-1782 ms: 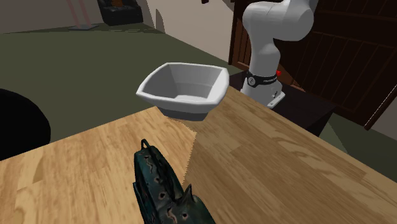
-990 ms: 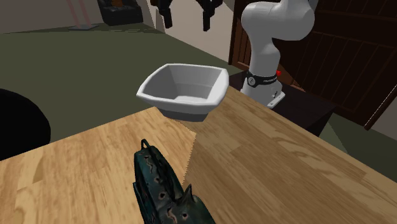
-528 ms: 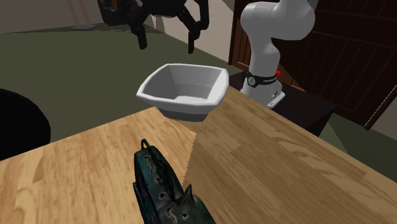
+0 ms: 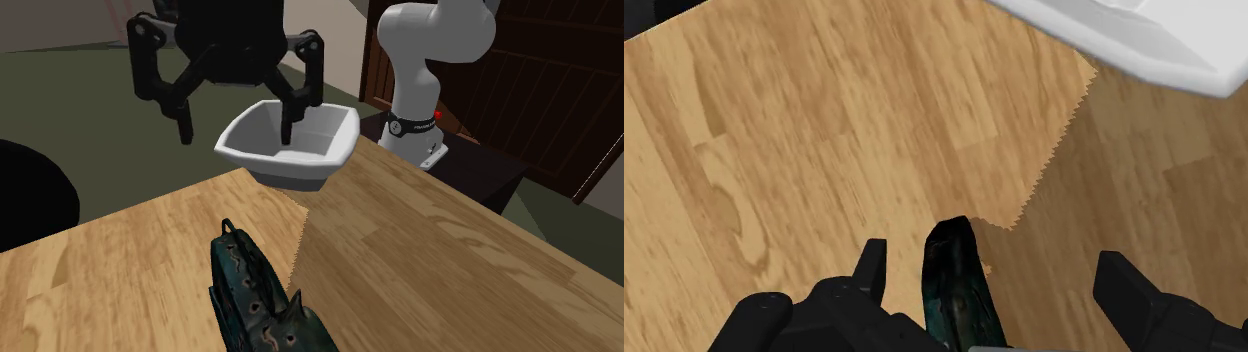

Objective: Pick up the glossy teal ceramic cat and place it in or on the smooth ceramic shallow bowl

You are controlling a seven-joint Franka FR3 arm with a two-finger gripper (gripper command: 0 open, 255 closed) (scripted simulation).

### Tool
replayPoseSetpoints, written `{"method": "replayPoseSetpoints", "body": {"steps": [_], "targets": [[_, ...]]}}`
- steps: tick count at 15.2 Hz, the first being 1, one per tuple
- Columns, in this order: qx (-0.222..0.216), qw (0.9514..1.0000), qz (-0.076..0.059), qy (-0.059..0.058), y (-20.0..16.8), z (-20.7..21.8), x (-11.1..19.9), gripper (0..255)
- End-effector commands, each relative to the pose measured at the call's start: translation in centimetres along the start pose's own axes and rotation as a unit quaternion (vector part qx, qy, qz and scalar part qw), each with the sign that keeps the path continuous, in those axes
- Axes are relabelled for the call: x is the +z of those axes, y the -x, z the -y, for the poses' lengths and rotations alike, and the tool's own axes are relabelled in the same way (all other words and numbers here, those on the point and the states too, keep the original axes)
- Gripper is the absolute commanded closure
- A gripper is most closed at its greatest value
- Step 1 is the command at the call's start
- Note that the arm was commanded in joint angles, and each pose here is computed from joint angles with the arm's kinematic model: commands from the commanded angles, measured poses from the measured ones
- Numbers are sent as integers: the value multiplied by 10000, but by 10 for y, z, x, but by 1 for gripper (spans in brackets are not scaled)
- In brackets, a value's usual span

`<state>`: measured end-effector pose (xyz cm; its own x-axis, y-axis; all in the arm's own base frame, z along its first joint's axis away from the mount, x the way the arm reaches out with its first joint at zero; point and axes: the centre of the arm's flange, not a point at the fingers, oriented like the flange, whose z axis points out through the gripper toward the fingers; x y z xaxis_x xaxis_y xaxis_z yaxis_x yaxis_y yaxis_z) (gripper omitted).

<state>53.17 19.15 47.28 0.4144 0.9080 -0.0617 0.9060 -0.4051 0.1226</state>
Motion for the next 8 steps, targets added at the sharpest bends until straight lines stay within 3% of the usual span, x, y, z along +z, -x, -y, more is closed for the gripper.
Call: {"method": "replayPoseSetpoints", "body": {"steps": [1, 6, 8], "targets": [[-395, 9991, -36, 125, -25, 3, 7, 0], [-1344, 9900, -117, 423, -86, 14, 19, 0], [-1434, 9886, -125, 451, -91, 15, 26, 0]]}}
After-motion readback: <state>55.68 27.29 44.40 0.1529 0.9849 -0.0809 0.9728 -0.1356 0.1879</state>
